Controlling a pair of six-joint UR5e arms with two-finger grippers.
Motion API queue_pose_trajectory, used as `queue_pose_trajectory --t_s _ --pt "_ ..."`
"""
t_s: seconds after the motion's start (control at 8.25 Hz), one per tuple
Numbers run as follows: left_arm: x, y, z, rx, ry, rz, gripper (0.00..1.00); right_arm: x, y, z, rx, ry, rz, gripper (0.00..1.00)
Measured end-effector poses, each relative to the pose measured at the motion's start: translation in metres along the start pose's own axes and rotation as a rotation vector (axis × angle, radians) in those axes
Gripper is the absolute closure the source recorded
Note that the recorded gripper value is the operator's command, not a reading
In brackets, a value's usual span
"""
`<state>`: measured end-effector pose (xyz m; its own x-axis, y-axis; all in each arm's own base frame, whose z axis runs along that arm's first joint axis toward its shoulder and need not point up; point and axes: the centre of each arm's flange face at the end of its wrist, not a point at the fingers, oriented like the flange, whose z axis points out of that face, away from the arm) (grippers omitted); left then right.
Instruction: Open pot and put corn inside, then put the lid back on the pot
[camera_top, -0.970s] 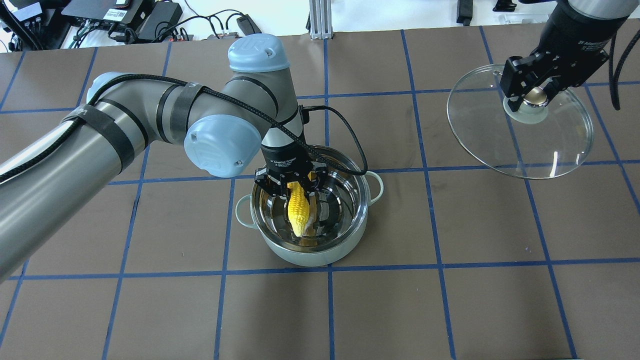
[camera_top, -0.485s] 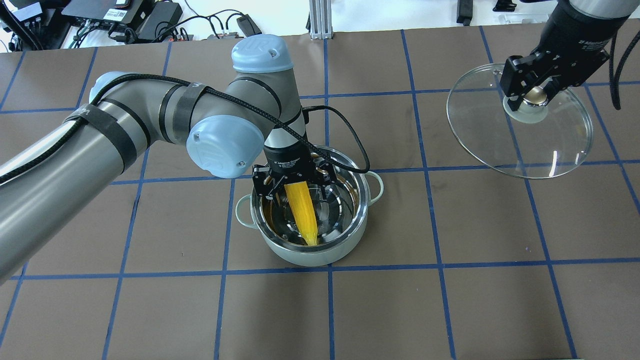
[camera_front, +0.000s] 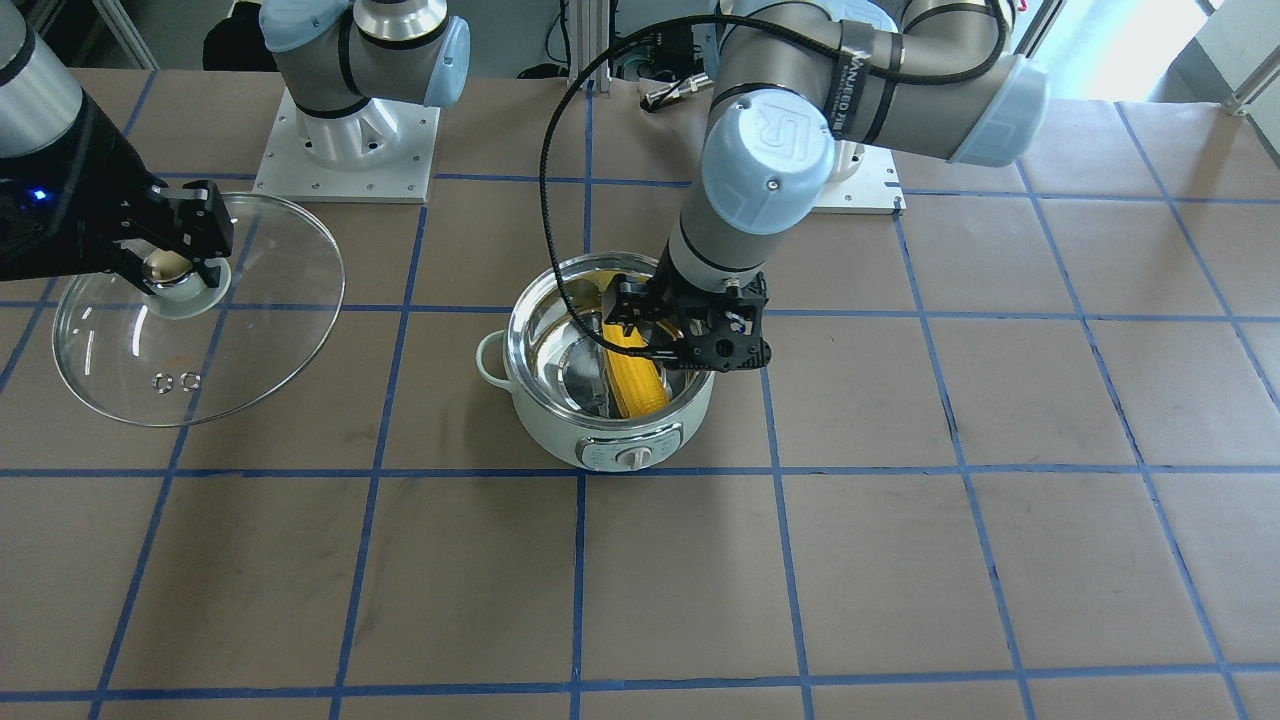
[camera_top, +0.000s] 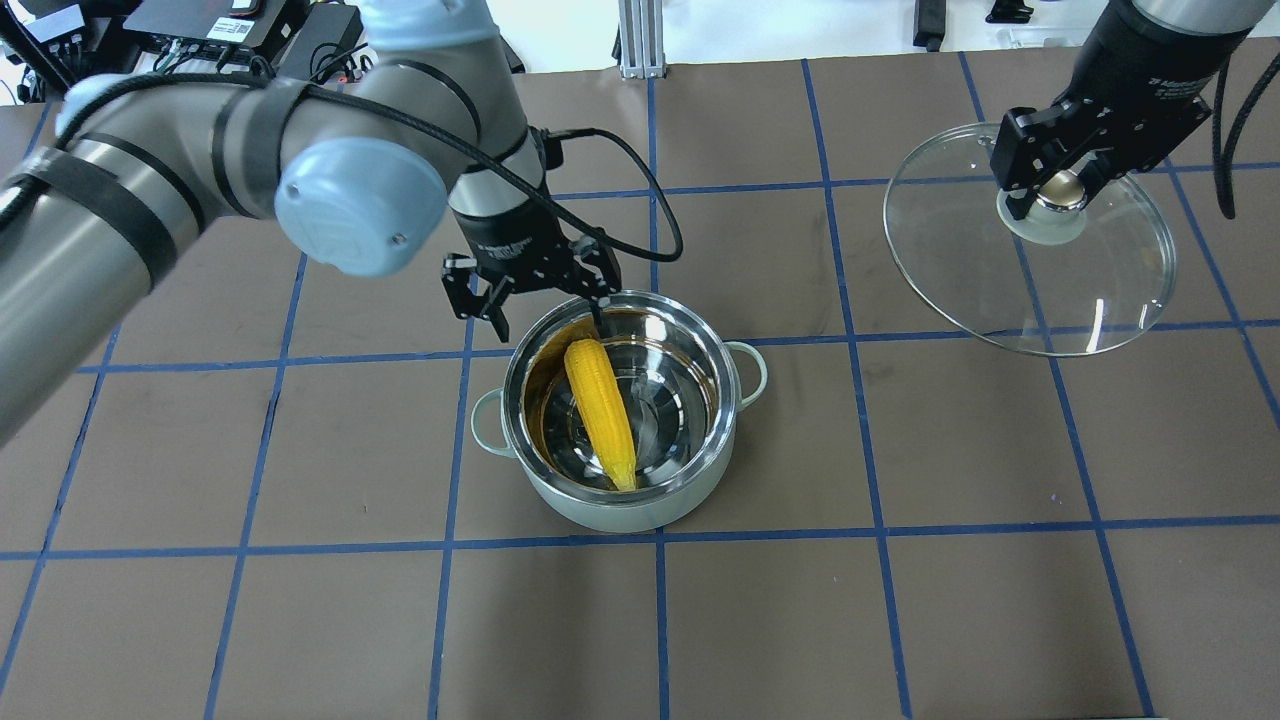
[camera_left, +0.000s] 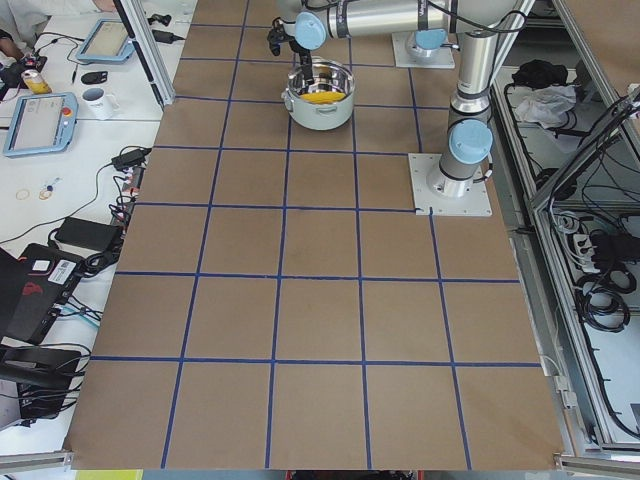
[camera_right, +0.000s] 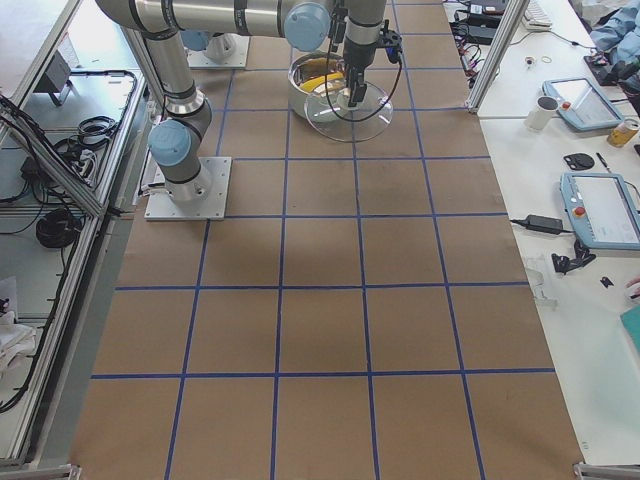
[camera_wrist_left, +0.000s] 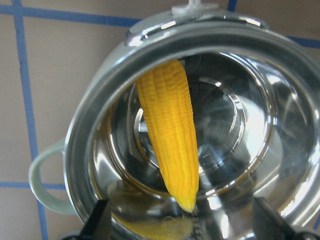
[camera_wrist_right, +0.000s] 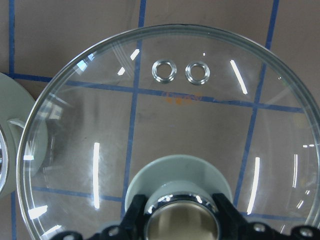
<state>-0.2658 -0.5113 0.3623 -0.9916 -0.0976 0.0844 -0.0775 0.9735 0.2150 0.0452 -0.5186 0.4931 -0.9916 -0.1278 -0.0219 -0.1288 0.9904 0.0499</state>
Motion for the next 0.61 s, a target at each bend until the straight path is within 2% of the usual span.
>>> queue_pose_trajectory --t_s 0.24,0.48,0.61 --pt "-0.047 -0.030 -0.045 0.063 -0.058 0.078 0.00 -0.030 -0.002 0.003 0.000 -0.006 0.023 1.00" --pt "-0.100 -0.053 -0.078 0.110 -0.112 0.123 0.00 -0.091 -0.002 0.008 -0.002 -0.003 0.066 1.00" --pt "-0.134 -0.063 -0.094 0.128 -0.160 0.143 0.00 -0.129 -0.001 0.014 -0.001 0.001 0.081 1.00"
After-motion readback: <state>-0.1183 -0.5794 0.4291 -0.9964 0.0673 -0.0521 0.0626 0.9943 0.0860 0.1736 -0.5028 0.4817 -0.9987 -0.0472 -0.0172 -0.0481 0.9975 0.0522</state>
